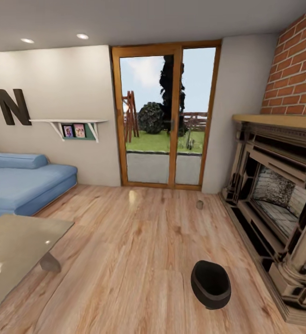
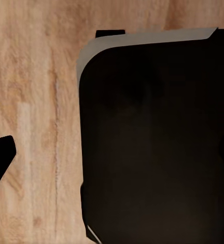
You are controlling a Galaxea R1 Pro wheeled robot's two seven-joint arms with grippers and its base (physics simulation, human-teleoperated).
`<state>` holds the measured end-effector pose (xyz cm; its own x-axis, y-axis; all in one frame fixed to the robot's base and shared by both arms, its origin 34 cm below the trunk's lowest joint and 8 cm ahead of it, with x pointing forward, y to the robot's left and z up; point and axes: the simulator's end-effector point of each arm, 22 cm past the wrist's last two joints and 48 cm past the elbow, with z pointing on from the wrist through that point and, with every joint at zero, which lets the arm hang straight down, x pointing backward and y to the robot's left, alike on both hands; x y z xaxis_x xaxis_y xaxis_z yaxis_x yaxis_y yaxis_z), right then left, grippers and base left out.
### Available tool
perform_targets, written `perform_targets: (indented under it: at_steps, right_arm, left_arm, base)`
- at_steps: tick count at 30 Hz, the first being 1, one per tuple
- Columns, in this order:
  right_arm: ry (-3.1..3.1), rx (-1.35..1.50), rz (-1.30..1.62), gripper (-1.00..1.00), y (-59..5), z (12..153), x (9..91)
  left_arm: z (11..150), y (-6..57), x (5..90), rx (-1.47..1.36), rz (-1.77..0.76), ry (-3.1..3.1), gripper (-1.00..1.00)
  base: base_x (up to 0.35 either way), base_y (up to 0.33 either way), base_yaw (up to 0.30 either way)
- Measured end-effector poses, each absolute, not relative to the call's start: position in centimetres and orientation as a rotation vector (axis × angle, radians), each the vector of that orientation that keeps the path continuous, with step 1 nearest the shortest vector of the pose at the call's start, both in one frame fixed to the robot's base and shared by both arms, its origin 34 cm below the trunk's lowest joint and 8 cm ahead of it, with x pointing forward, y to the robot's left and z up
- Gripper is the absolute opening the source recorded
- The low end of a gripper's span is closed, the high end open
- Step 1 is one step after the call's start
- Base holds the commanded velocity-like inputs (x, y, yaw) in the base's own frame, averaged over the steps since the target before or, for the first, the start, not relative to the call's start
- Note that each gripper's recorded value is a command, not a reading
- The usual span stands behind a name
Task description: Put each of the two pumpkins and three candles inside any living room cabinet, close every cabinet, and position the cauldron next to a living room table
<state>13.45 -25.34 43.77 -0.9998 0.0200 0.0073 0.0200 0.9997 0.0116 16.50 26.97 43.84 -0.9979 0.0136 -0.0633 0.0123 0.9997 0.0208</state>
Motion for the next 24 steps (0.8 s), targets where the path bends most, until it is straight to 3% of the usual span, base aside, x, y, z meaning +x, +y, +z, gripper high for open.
perform_targets:
  at_steps: [17, 24]
  right_arm:
    - [-3.109, -0.035, -0.018, 1.00, -25.4, 43.8, 12.5]
    - [-3.101, -0.032, -0.019, 1.00, -25.3, 43.8, 12.2]
  left_arm:
    - [43.8, 26.9, 15.5, 0.019, 0.031, 3.102, 1.00]
    - [43.8, 26.9, 15.2, 0.024, 0.031, 3.110, 1.00]
  base:
    - [0.038, 0.019, -0.155]
    - [0.226, 0.078, -0.106]
